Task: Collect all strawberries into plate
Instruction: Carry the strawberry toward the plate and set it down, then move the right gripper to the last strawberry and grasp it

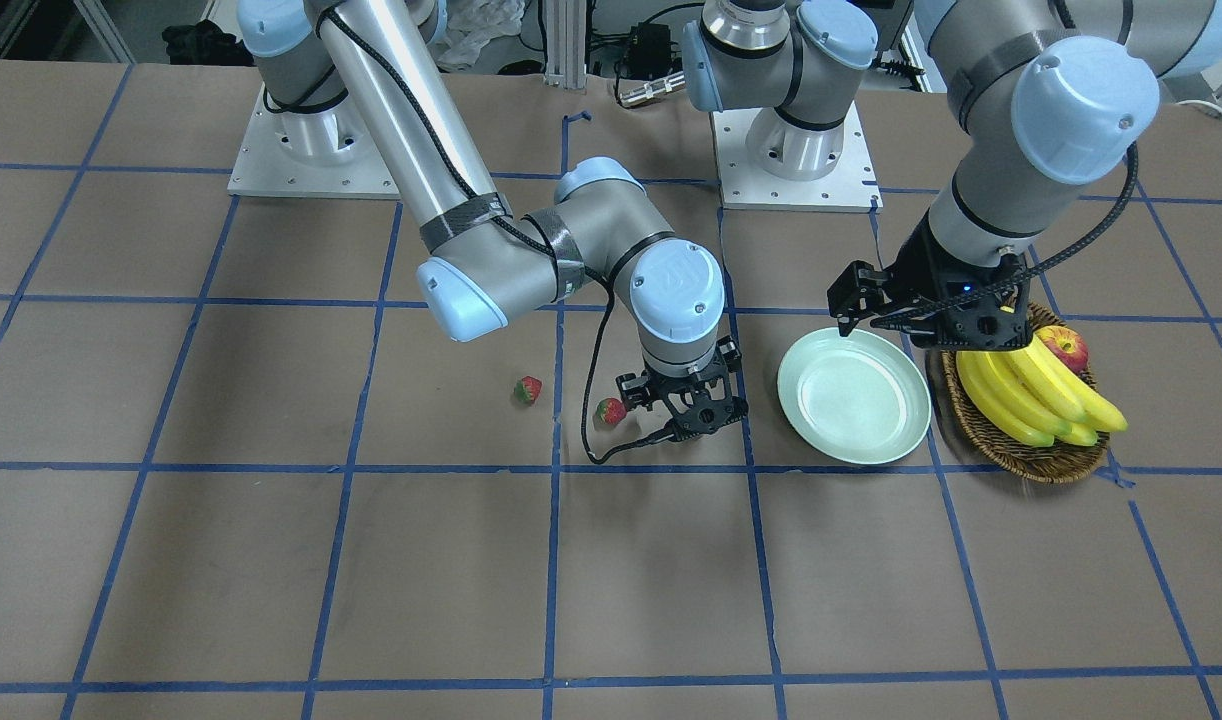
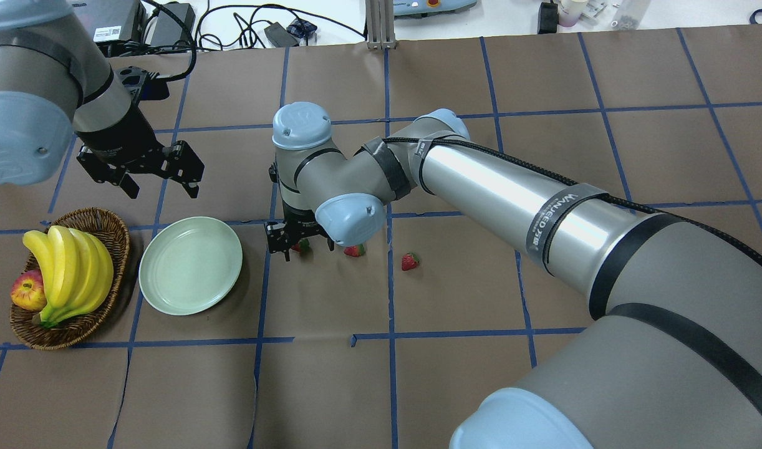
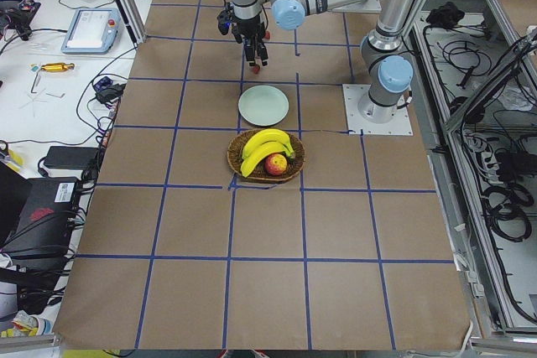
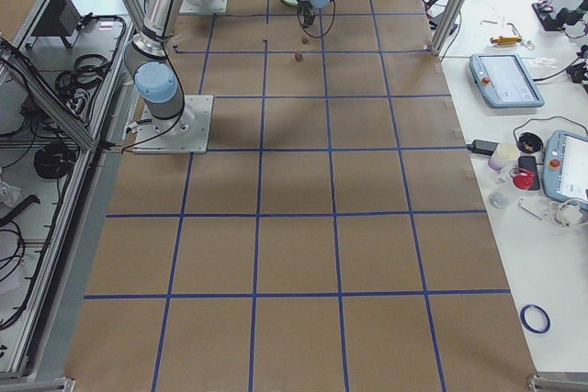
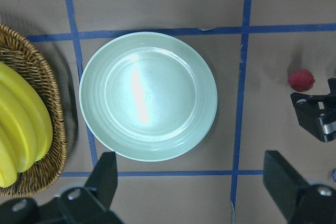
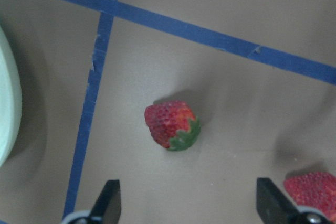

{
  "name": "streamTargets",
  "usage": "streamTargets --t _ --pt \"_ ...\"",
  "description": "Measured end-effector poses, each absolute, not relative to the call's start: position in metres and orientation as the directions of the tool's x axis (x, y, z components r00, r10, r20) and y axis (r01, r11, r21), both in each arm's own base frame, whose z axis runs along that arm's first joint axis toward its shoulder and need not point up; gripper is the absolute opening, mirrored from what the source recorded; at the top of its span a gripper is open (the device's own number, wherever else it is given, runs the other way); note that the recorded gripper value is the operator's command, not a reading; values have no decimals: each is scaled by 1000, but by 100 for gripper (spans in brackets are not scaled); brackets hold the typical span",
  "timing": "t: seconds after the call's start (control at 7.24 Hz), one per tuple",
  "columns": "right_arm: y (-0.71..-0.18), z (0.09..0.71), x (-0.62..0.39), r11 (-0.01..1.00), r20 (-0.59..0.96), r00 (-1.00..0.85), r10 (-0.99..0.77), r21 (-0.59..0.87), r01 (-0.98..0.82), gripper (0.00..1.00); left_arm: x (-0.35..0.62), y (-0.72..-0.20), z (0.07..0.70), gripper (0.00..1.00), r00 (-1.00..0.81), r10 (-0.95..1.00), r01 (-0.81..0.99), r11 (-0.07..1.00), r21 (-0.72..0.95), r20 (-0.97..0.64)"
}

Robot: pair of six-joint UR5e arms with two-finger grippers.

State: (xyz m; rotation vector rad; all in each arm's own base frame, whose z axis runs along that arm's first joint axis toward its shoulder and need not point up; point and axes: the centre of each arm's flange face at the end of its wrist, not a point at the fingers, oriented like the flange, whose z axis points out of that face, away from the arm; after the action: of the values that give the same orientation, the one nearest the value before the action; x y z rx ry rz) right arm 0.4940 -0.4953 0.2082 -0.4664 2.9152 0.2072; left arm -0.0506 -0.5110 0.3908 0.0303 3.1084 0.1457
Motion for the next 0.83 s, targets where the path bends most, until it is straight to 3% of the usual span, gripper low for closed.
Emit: streamTargets --t 0.41,0.83 --pt "-502 276 461 956 -139 -951 -275 63 -285 100 -51 -511 392 100 -999 26 24 995 92 -29" --pt "-532 312 374 985 -46 -989 -139 93 -143 100 -55 -512 391 100 -999 30 28 995 93 -28"
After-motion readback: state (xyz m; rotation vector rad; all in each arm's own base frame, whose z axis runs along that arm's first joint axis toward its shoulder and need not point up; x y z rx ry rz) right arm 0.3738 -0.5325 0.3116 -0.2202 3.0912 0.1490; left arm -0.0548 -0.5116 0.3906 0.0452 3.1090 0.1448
